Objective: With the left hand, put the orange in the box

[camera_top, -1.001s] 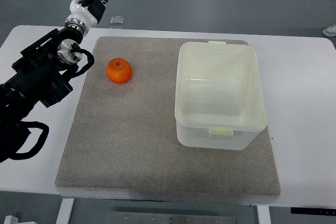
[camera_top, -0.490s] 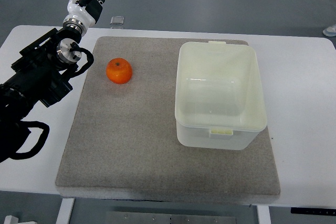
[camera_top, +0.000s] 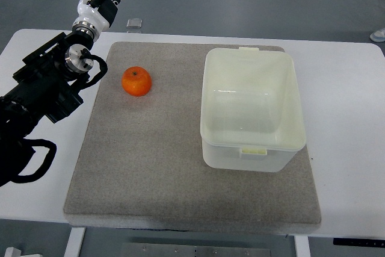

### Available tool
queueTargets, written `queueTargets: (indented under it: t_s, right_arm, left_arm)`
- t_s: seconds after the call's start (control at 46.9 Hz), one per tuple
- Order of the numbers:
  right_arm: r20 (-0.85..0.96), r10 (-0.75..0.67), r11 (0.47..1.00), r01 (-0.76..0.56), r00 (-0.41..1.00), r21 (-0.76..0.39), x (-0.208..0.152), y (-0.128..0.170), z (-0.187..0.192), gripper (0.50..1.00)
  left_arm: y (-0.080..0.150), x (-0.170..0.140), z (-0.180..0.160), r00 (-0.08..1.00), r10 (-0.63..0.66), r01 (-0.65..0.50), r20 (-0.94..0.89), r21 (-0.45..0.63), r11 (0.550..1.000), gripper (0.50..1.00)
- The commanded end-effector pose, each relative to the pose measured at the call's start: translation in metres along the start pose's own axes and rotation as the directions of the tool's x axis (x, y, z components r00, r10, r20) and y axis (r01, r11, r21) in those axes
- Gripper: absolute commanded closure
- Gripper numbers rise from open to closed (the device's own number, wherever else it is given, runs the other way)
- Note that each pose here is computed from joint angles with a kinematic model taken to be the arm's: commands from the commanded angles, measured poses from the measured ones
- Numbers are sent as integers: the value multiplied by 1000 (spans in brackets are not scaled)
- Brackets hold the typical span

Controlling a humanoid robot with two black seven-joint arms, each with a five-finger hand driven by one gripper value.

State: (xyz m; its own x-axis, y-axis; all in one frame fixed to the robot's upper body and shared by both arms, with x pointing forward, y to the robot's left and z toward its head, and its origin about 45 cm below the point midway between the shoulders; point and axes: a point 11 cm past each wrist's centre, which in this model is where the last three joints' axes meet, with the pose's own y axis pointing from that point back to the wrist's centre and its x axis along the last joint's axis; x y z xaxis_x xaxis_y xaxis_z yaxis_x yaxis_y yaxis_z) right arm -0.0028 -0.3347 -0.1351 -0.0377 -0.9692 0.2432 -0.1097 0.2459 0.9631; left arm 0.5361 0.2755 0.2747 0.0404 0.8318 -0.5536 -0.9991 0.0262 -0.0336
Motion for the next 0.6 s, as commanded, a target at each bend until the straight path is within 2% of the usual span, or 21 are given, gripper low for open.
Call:
queueTargets:
  t_s: [0.0,0.575]
  right_arm:
    - [0,0,1000,0,1000,0,0,0,0,556]
    - [0,1,1000,-1,1000,0,0,0,0,556]
  left_arm:
    - [0,0,-1,1000,0,0,1,1,1000,531]
    - [-1,-1,-2,999,23,-24,39,11,1000,531]
